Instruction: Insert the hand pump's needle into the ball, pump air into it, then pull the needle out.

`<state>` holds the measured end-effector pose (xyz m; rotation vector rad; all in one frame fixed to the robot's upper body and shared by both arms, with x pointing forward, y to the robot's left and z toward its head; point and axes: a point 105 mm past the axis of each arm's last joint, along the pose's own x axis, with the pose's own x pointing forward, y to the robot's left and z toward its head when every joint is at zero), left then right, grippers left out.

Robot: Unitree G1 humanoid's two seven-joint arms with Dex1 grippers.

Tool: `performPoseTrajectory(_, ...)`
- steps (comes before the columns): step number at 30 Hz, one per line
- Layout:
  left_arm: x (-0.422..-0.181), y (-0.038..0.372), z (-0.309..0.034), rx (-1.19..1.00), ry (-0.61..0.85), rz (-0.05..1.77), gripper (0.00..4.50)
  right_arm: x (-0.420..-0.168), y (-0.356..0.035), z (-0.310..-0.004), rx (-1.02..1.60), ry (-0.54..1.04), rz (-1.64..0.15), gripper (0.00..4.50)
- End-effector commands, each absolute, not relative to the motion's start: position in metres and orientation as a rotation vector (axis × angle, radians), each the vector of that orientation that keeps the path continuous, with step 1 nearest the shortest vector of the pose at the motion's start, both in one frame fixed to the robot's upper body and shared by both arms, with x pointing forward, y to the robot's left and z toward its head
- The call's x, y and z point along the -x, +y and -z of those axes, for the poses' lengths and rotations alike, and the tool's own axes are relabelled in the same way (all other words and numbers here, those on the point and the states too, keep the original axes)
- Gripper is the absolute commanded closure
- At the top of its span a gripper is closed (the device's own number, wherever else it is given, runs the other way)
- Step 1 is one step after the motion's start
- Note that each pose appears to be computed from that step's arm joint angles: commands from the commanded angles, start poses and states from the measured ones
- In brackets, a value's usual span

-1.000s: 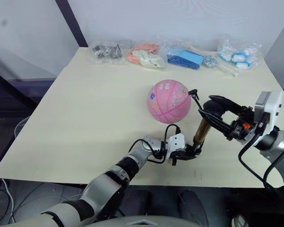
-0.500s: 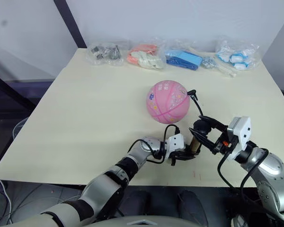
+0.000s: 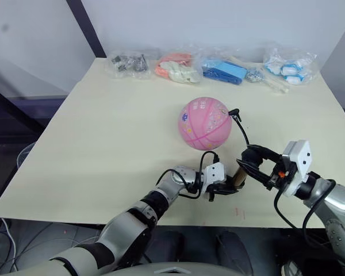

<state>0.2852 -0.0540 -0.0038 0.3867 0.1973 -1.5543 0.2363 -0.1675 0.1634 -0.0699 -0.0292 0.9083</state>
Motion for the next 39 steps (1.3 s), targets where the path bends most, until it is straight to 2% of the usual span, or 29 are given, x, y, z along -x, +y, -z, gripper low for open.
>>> performPoseTrajectory(1,-0.271,-0.032,0.043,-0.426,0.388,1.552,3.42,-0.229,-0.166,-0.205,0.095,-0.156,-0.954,2.38)
performPoseTrajectory(4,-0.272,-0.033,0.042,-0.425,0.387,1.55,3.42,-0.228,-0.172,-0.229,0.121,-0.191,-0.961,2.38)
performPoseTrajectory(11,-0.272,-0.032,0.043,-0.428,0.392,1.549,3.42,-0.227,-0.18,-0.26,0.157,-0.223,-0.971,2.38)
performPoseTrajectory(27,-0.272,-0.031,0.043,-0.43,0.392,1.547,3.42,-0.229,-0.183,-0.304,0.152,-0.312,-0.957,2.38)
performPoseTrajectory(31,-0.273,-0.032,0.042,-0.43,0.39,1.547,3.42,-0.229,-0.182,-0.306,0.127,-0.328,-0.95,2.38)
performPoseTrajectory(39,-0.273,-0.033,0.042,-0.43,0.386,1.551,3.42,-0.231,-0.171,-0.25,0.137,-0.15,-0.98,2.38)
